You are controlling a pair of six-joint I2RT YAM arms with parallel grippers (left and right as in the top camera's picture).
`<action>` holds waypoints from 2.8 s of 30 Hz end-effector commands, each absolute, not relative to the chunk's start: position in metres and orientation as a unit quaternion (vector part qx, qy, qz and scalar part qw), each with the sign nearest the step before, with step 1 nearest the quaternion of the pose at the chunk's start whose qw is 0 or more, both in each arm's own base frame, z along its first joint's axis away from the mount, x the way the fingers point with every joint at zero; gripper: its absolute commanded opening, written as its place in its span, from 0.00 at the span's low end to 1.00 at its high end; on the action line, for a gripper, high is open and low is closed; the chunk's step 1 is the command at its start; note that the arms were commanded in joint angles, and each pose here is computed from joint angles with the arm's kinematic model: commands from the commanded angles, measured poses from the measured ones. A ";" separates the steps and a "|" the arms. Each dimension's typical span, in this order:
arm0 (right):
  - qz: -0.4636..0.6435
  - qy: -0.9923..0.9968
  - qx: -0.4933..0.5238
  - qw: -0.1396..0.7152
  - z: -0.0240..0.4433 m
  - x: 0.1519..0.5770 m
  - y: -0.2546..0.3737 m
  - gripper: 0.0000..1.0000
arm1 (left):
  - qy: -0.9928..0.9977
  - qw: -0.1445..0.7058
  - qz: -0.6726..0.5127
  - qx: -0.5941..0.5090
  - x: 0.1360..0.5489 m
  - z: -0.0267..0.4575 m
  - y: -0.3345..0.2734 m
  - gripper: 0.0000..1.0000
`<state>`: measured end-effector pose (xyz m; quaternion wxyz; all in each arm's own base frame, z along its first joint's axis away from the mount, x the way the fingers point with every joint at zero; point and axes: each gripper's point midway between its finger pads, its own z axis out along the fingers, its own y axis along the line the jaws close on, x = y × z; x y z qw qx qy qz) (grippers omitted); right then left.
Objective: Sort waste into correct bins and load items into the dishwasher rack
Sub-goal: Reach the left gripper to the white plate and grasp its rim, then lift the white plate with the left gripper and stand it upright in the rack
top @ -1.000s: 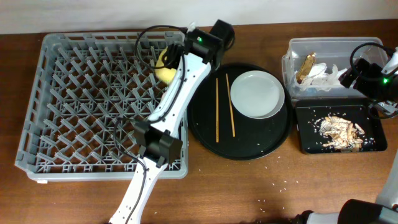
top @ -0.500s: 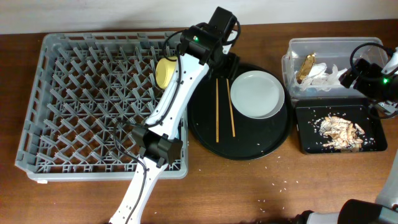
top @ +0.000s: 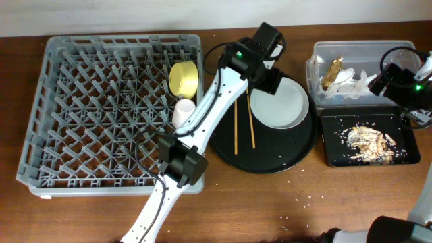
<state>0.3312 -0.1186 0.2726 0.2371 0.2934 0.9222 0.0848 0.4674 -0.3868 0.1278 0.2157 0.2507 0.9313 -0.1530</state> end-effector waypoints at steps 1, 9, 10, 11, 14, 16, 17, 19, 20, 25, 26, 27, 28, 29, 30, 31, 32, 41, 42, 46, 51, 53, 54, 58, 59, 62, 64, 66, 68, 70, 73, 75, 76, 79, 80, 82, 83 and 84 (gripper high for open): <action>0.081 0.922 0.298 0.233 0.270 0.330 -0.120 0.99 | 0.918 0.225 -0.126 0.302 0.479 0.101 -0.384 0.70; 0.081 0.922 0.298 0.233 0.270 0.330 -0.120 0.99 | 0.912 0.214 -0.108 0.334 0.490 0.057 -0.374 0.69; 0.081 0.922 0.298 0.233 0.270 0.330 -0.120 0.98 | 0.910 0.214 -0.107 0.337 0.491 0.055 -0.373 0.69; 0.081 0.922 0.298 0.233 0.270 0.330 -0.120 0.98 | 0.910 0.214 -0.106 0.340 0.491 0.053 -0.373 0.69; 0.081 0.922 0.298 0.233 0.270 0.330 -0.120 0.99 | 0.907 0.213 -0.104 0.347 0.491 0.048 -0.373 0.65; 0.081 0.922 0.298 0.233 0.270 0.330 -0.120 0.98 | 0.908 0.209 -0.103 0.347 0.491 0.042 -0.373 0.61; 0.081 0.922 0.298 0.233 0.270 0.330 -0.120 0.98 | 0.909 0.206 -0.102 0.347 0.491 0.038 -0.372 0.60; 0.081 0.922 0.298 0.233 0.270 0.330 -0.120 0.98 | 0.912 0.195 -0.099 0.347 0.489 0.024 -0.371 0.60; 0.081 0.922 0.298 0.233 0.270 0.330 -0.120 0.98 | 0.912 0.192 -0.099 0.348 0.489 0.022 -0.371 0.60; 0.082 0.922 0.298 0.233 0.270 0.330 -0.120 0.98 | 0.912 0.177 -0.114 0.352 0.481 0.015 -0.375 0.50; 0.081 0.922 0.298 0.233 0.270 0.330 -0.120 0.98 | 0.912 0.175 -0.118 0.352 0.480 0.015 -0.376 0.48; 0.081 0.922 0.298 0.233 0.270 0.330 -0.120 0.99 | 0.911 0.173 -0.121 0.354 0.479 0.014 -0.377 0.44; 0.081 0.922 0.298 0.233 0.270 0.330 -0.120 0.98 | 0.912 0.170 -0.120 0.354 0.477 0.012 -0.377 0.43; 0.081 0.922 0.298 0.233 0.270 0.330 -0.120 0.98 | 0.912 0.168 -0.119 0.355 0.476 0.012 -0.377 0.40; 0.081 0.922 0.298 0.233 0.270 0.330 -0.120 0.98 | 0.912 0.165 -0.119 0.355 0.475 0.011 -0.377 0.37; 0.081 0.922 0.298 0.233 0.270 0.330 -0.120 0.98 | 0.912 0.163 -0.118 0.356 0.473 0.010 -0.377 0.33; 0.081 0.922 0.298 0.233 0.270 0.330 -0.120 0.98 | 0.912 0.161 -0.118 0.357 0.472 0.010 -0.378 0.29; 0.081 0.922 0.298 0.233 0.270 0.330 -0.121 0.98 | 0.917 0.141 -0.114 0.355 0.461 0.011 -0.376 0.01; 0.081 0.922 0.298 0.233 0.270 0.330 -0.121 0.98 | 0.917 0.141 -0.114 0.355 0.461 0.014 -0.376 0.01; 0.082 0.922 0.298 0.233 0.270 0.330 -0.120 0.98 | 0.918 0.153 -0.117 0.346 0.466 0.046 -0.370 0.01; 0.081 0.922 0.298 0.233 0.270 0.330 -0.120 0.98 | 0.912 0.219 -0.129 0.320 0.481 0.135 -0.349 0.01; 0.081 0.922 0.298 0.233 0.270 0.330 -0.120 0.98 | 0.907 0.251 -0.133 0.312 0.484 0.168 -0.339 0.01; 0.081 0.922 0.298 0.233 0.270 0.330 -0.121 0.98 | 0.905 0.261 -0.134 0.308 0.485 0.182 -0.333 0.01; 0.081 0.922 0.298 0.233 0.270 0.330 -0.120 0.98 | 0.909 0.298 -0.105 0.272 0.490 0.237 -0.284 0.01; 0.082 0.922 0.298 0.233 0.270 0.330 -0.120 0.99 | 0.912 0.309 -0.085 0.255 0.491 0.253 -0.263 0.01; 0.081 0.922 0.298 0.233 0.270 0.330 -0.121 0.98 | 0.920 0.332 -0.025 0.206 0.490 0.291 -0.201 0.01; 0.081 0.922 0.298 0.233 0.270 0.330 -0.120 0.98 | 0.922 0.344 0.010 0.175 0.485 0.313 -0.163 0.01; 0.081 0.922 0.298 0.233 0.270 0.330 -0.120 0.99 | 0.923 0.355 0.041 0.145 0.480 0.331 -0.130 0.01; 0.081 0.922 0.298 0.233 0.270 0.330 -0.121 0.98 | 0.922 0.361 0.094 0.107 0.478 0.344 -0.089 0.01; 0.082 0.922 0.298 0.233 0.270 0.330 -0.121 0.98 | 0.917 0.359 0.158 0.069 0.479 0.350 -0.052 0.01; 0.081 0.922 0.298 0.233 0.270 0.330 -0.120 0.98 | 0.906 0.339 0.253 0.028 0.483 0.348 -0.011 0.01; 0.081 0.922 0.298 0.233 0.270 0.330 -0.120 0.99 | 0.899 0.323 0.295 0.019 0.486 0.342 0.001 0.01; 0.081 0.922 0.298 0.233 0.270 0.330 -0.120 0.99 | 0.896 0.312 0.314 0.016 0.491 0.335 0.005 0.01; 0.081 0.922 0.298 0.233 0.270 0.330 -0.120 0.98 | 0.893 0.292 0.341 0.021 0.505 0.314 0.004 0.01; 0.081 0.922 0.298 0.233 0.270 0.330 -0.120 0.98 | 0.890 0.284 0.355 0.021 0.510 0.305 0.005 0.01; 0.081 0.922 0.298 0.233 0.270 0.330 -0.121 0.98 | 0.883 0.277 0.380 0.010 0.518 0.294 0.010 0.00; 0.081 0.922 0.298 0.233 0.270 0.330 -0.120 0.98 | 0.880 0.273 0.388 0.009 0.520 0.290 0.011 0.00; 0.081 0.922 0.298 0.233 0.270 0.330 -0.120 0.99 | 0.879 0.269 0.394 0.010 0.524 0.285 0.011 0.00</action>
